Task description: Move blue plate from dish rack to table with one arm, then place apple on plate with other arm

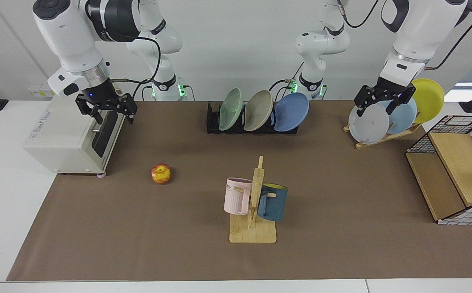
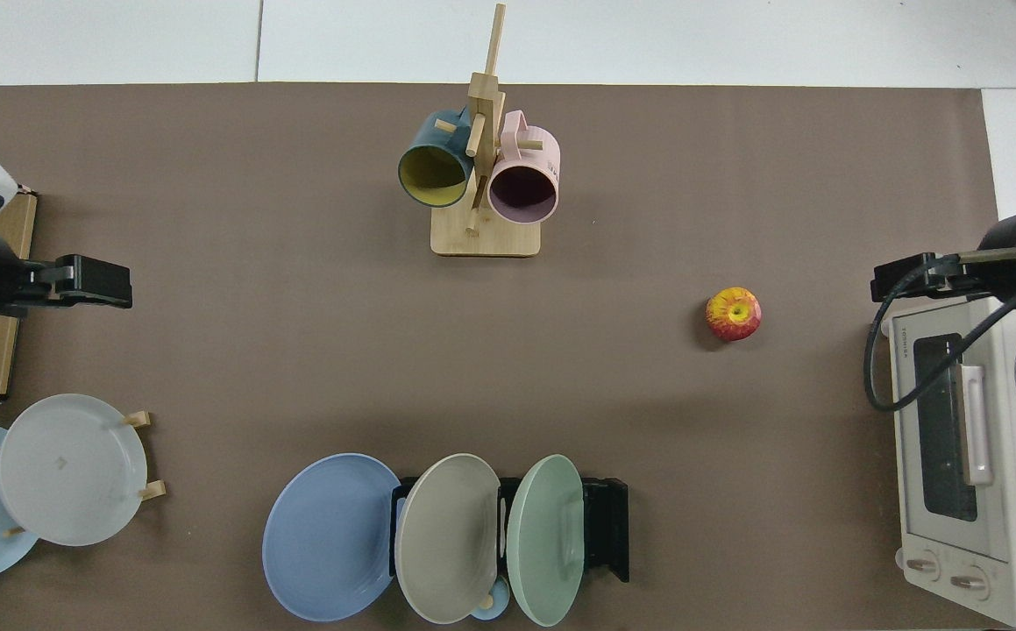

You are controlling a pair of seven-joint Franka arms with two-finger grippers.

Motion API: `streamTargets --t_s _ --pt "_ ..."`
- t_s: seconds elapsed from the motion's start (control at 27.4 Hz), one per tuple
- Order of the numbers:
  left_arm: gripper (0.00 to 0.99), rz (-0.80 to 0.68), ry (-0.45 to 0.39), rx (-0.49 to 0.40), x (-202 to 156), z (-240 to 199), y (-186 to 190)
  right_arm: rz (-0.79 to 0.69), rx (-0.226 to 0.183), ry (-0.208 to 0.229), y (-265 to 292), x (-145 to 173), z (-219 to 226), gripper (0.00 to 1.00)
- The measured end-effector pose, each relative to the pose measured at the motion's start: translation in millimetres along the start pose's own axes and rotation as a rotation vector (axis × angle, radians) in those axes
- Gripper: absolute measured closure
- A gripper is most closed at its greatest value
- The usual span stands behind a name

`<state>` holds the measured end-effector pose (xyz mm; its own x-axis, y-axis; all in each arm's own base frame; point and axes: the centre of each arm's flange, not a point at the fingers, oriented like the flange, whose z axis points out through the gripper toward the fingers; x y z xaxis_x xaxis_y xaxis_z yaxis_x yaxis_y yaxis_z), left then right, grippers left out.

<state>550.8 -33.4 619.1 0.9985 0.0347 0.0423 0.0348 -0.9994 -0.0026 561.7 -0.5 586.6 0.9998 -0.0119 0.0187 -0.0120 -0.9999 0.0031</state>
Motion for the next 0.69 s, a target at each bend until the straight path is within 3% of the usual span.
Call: streamTargets --t_s 0.69 --pt "0.0 0.003 -0.003 0.0 -0.2 2.2 1.4 0.0 0.0 0.0 0.0 0.0 0.0 0.0"
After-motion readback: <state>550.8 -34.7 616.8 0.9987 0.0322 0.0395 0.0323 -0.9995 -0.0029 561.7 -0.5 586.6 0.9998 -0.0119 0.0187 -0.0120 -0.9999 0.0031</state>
